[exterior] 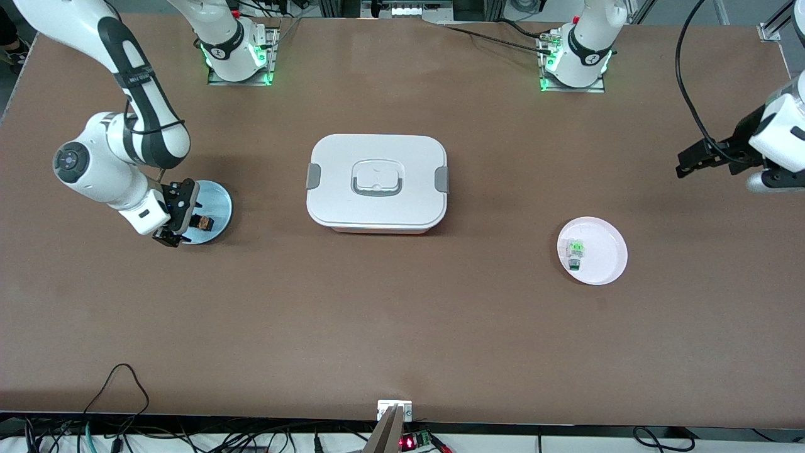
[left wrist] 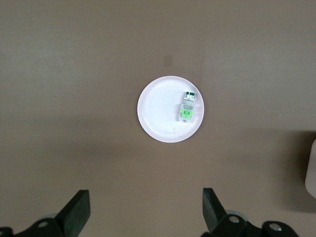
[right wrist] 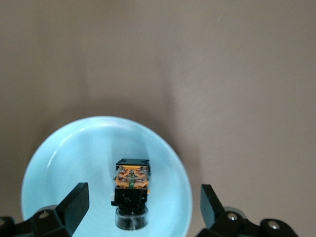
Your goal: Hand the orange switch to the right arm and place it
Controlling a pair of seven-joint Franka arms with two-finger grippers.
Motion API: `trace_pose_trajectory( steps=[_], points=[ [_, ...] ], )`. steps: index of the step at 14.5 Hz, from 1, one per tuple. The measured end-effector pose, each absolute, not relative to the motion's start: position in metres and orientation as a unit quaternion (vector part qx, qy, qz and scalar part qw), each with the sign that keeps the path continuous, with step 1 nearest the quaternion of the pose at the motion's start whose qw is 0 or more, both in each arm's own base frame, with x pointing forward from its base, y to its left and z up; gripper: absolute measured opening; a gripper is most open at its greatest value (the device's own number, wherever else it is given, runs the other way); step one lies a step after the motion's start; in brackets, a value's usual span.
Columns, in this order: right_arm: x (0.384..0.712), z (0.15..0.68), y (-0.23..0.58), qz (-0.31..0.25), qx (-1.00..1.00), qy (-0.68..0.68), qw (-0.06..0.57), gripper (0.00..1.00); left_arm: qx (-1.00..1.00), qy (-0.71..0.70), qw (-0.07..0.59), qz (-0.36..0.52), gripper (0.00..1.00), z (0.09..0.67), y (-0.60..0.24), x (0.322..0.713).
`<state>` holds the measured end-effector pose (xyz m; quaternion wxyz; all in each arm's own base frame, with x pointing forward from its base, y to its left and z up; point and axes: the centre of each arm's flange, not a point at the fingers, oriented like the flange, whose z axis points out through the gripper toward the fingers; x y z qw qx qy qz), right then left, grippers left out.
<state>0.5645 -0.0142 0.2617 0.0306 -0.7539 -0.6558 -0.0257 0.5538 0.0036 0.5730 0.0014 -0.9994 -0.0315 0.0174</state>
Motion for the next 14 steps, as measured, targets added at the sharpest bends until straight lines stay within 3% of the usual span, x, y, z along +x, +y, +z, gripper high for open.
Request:
trace_pose_trajectory(
  steps=[5,14],
  points=[
    [0.584,0.36,-0.008,-0.04,-0.781,-0.623,0.023,1.0,-1.0,-0.003,0.012,0.024,1.0,0.57,-0.017,0.55],
    [0.542,0.485,0.014,-0.027,-0.945,-0.323,0.035,1.0,-1.0,0.0,0.012,0.027,1.0,0.57,-0.015,0.549]
  ],
)
